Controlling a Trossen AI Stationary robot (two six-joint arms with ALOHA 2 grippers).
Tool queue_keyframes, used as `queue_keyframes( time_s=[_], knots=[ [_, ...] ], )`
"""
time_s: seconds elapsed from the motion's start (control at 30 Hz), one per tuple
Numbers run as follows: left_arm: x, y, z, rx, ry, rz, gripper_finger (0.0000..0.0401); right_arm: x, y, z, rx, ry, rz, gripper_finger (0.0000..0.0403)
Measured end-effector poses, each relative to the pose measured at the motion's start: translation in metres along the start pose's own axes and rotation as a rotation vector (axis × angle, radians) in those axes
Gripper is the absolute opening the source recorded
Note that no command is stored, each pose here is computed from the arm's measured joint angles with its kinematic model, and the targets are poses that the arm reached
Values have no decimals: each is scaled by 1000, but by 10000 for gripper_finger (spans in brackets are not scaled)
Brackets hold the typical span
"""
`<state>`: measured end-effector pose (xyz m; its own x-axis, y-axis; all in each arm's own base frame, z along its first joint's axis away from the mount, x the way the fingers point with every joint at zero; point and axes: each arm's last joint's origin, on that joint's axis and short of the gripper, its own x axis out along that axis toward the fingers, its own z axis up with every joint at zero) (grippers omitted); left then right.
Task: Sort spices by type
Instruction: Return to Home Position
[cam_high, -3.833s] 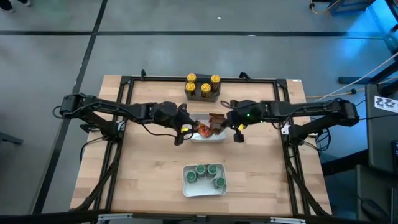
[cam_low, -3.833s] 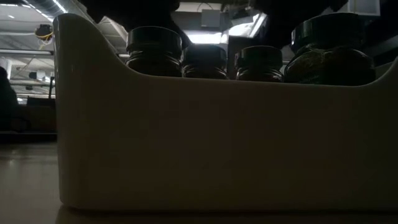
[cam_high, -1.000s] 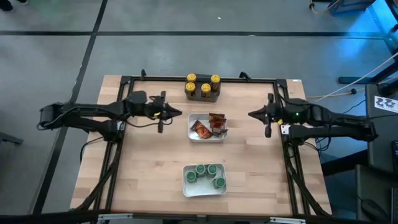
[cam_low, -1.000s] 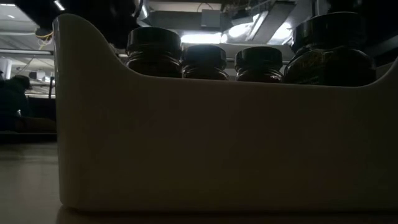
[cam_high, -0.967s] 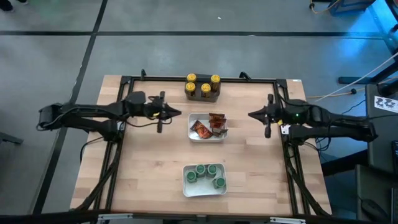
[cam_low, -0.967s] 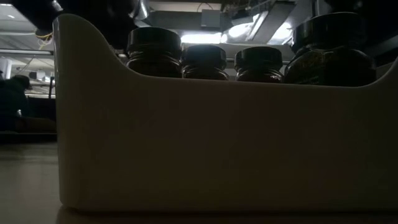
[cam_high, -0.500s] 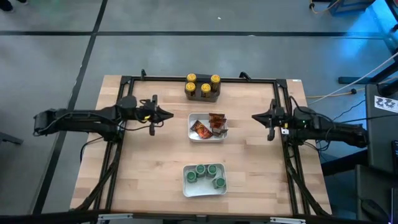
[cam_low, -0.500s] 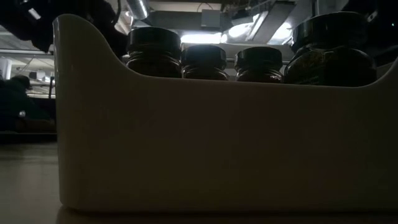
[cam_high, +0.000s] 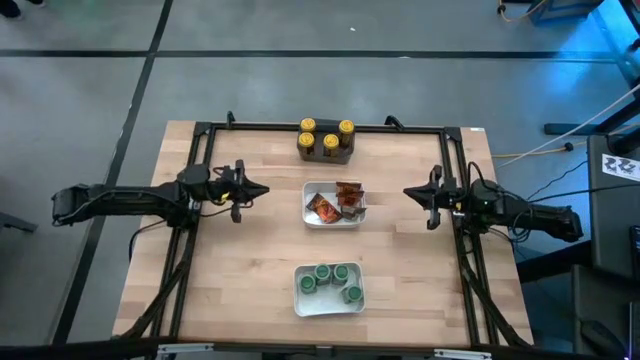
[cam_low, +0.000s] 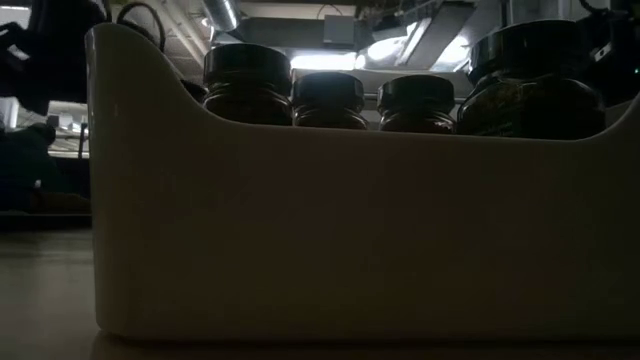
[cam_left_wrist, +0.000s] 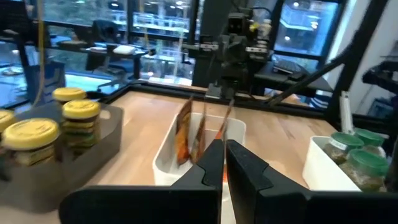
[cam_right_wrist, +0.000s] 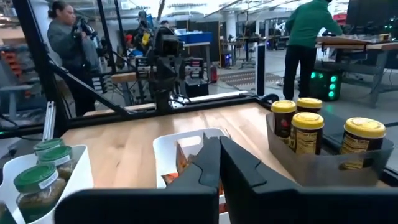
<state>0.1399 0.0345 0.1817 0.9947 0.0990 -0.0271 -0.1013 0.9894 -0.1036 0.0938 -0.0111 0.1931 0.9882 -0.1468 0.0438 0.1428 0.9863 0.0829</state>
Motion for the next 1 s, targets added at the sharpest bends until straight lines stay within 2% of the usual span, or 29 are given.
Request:
queue_keyframes(
  time_s=[0.2, 0.33, 0.8, 0.93, 1.0],
  knots=[
    [-14, 4, -16, -23, -20, 43, 5, -1, -1, -12, 25, -19, 2, 6],
    [-19, 5, -16, -30, -12, 56, 5, 1, -2, -21, 46, -8, 1, 8],
    [-41, 1, -19, 6, 4, 90, 5, 2, -2, -23, 52, 2, 1, 9],
    [-47, -1, -13, 34, -76, 102, 5, 2, -2, -23, 52, 5, 1, 9],
    [-47, -1, -14, 38, -74, 101, 5, 2, -2, -23, 52, 6, 0, 10]
  ],
)
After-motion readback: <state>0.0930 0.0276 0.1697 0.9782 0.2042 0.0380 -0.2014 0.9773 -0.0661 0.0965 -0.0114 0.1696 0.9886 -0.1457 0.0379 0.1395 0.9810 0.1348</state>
